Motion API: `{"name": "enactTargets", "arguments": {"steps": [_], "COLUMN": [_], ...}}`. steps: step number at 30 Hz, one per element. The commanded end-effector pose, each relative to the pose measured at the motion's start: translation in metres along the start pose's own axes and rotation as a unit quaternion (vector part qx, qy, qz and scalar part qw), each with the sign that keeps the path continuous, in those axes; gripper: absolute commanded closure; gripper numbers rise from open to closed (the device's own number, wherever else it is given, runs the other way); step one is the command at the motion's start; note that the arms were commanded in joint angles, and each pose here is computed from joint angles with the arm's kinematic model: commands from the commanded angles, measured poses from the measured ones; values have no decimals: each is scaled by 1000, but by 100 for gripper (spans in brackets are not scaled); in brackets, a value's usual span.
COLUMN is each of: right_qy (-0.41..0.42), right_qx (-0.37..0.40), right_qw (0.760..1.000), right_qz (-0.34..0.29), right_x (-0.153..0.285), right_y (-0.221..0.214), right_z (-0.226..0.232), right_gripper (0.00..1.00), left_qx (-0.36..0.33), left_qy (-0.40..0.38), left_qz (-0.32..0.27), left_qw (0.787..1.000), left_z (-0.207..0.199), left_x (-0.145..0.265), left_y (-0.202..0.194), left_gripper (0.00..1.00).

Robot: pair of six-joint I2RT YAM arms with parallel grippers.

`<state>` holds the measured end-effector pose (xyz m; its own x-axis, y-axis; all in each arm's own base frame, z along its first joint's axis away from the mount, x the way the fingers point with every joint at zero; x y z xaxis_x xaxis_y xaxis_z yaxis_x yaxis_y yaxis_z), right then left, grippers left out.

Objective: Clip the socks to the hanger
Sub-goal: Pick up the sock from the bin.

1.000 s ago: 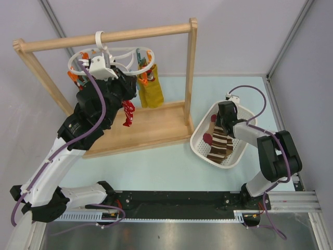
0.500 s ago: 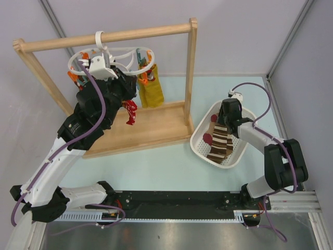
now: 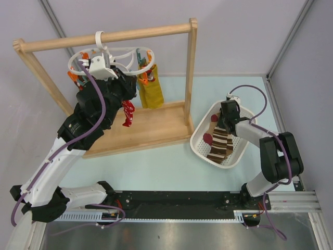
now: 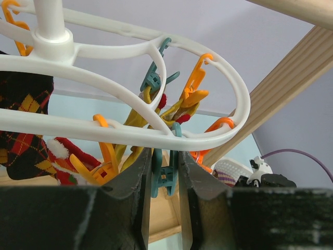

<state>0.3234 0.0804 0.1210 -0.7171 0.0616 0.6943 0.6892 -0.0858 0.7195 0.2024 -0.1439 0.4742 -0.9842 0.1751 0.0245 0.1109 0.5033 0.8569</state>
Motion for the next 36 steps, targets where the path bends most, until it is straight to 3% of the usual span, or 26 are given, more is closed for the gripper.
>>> {"name": "enactTargets", "arguments": {"steps": [1, 13, 17, 21, 28, 31, 36], "right_qy": [13, 80, 127, 194, 315, 366, 448], "right_qx": [2, 23, 33, 75, 129, 151, 170], "right_qw": [999, 994, 983, 958, 879, 824, 743], "right_qz": [-35, -74, -125, -198, -335, -406, -467], "right_x": [20, 73, 97, 131, 194, 222, 253], "right_y": [25, 42, 57, 72, 96, 107, 110], "right_z": [0, 1, 8, 21, 53, 70, 101], "right_gripper": [93, 93, 100, 100, 100, 100, 100], "left_qx": [21, 26, 26, 26, 28, 28, 28], "left_qy": [0, -3, -4, -6, -13, -18, -25], "left_qz": [-42, -41, -42, -42, -42, -42, -41], "left_qw": [999, 999, 999, 999, 999, 999, 998], "left_z": [0, 0, 0, 0, -1, -2, -4], "left_x": [7, 9, 10, 11, 11, 12, 12], "left_y": [22, 23, 23, 24, 25, 25, 26], "left_gripper": [99, 99, 99, 99, 99, 99, 99]}}
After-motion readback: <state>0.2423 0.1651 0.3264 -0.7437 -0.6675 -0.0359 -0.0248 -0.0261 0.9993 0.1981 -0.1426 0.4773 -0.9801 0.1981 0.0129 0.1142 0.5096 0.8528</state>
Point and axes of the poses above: each gripper's point midway between its finger pads, its own x axis back along the fingers, its own z axis along the line the jaws close on, y = z × x, the point moved 9 cm from there along x, back along the fingers, and after that the axes turned 8 degrees about x, right-handed, at the moved point
